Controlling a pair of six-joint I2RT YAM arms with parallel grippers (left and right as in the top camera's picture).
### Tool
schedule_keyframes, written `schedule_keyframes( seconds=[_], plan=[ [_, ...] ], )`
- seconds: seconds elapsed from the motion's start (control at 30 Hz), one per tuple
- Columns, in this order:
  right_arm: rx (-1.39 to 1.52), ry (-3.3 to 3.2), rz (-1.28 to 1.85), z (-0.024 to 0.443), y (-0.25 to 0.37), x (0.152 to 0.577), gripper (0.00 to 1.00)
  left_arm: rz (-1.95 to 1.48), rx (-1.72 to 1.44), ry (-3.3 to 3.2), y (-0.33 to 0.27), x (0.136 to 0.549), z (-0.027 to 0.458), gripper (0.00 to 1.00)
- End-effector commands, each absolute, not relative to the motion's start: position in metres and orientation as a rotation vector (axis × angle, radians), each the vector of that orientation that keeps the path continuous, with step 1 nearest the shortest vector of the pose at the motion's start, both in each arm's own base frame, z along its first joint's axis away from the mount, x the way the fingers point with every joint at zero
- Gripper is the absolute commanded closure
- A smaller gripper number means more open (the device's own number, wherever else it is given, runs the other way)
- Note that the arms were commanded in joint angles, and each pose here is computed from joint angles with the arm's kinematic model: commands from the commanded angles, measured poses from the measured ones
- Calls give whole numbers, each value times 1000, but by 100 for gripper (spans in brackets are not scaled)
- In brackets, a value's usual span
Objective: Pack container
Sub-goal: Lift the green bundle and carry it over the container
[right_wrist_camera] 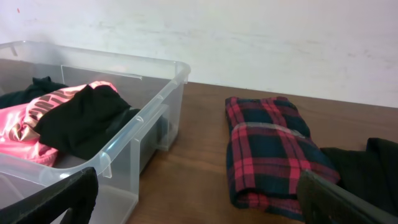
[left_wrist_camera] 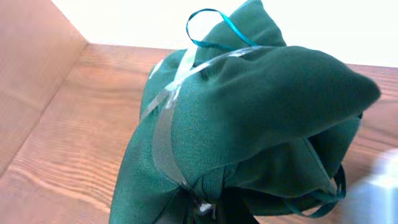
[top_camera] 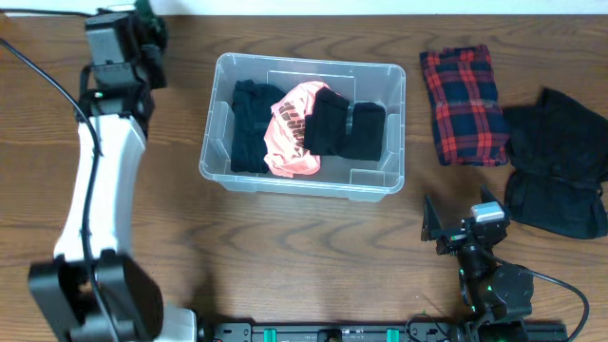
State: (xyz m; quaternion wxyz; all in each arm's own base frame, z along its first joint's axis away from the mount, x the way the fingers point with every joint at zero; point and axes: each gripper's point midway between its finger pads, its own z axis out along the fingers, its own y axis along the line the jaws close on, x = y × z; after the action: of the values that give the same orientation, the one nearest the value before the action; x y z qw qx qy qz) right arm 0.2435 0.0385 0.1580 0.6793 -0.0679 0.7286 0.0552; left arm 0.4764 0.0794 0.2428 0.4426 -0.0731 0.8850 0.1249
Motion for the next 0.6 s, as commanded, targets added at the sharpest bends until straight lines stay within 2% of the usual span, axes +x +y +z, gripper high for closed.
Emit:
schedule_keyframes(
  seconds=[0.0, 0.13, 0.23, 0.37, 0.57],
  plan=[
    [-172, 1634, 118, 158, 40, 243, 1, 245, -104, 2076, 34, 450, 307, 94],
    [-172, 1634, 118, 158, 40, 243, 1, 106, 63, 2034, -26, 412, 343, 94],
    [-172, 1634, 118, 158, 40, 243, 1, -81, 277, 2022, -80, 385, 352, 94],
    [-172, 1634, 118, 158, 40, 243, 1, -284, 611, 2006, -140, 355, 342, 94],
    [-172, 1634, 118, 158, 40, 243, 1, -437, 1038, 1974, -191, 326, 305, 94]
  ],
)
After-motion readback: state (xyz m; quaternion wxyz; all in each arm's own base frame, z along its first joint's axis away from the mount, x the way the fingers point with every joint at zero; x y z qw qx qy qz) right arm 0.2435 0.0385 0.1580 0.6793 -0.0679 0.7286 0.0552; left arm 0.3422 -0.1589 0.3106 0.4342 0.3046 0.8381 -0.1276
